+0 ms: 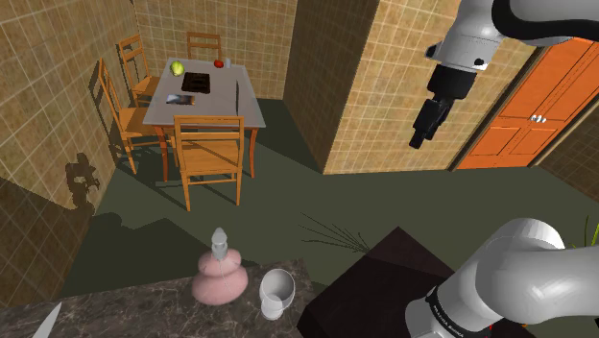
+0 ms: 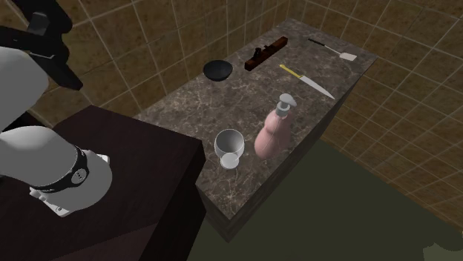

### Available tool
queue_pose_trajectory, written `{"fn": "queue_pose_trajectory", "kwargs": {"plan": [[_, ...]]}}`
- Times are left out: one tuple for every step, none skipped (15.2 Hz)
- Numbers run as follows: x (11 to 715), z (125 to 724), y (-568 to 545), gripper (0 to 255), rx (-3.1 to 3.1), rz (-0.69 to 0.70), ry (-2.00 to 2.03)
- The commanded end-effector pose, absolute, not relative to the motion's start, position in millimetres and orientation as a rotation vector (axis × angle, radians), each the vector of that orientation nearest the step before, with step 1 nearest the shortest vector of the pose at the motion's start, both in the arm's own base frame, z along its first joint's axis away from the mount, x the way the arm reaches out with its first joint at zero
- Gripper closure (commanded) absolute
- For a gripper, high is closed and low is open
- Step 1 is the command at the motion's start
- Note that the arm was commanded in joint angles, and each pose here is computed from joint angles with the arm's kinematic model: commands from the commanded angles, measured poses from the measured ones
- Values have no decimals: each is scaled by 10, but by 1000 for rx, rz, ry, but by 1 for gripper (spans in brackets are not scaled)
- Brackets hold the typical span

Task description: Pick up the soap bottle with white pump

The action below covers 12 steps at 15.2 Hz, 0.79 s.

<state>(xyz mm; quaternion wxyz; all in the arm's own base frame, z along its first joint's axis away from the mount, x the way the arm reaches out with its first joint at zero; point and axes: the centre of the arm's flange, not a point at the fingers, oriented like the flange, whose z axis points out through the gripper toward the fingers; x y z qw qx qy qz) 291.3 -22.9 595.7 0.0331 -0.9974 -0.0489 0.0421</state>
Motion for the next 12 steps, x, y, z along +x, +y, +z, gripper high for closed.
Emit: {"fn": "queue_pose_trajectory", "kwargs": {"plan": [[2913,5957,-229,0,-3069,129,-151],[2965,5889,-126,0,-3070,130,-154],[3018,5820,-24,0,-3071,130,-157],[3070,5751,78,0,-3072,130,-160],[3121,5683,180,0,-3074,130,-163],[3173,5614,282,0,-3075,130,-167],[3224,5545,385,0,-3076,130,-170],[3275,5476,487,0,-3077,130,-173],[3326,5406,589,0,-3078,130,-176],[3377,5337,692,0,-3079,131,-179],[3427,5267,794,0,-3080,131,-183],[3478,5198,896,0,-3082,131,-186]]}}
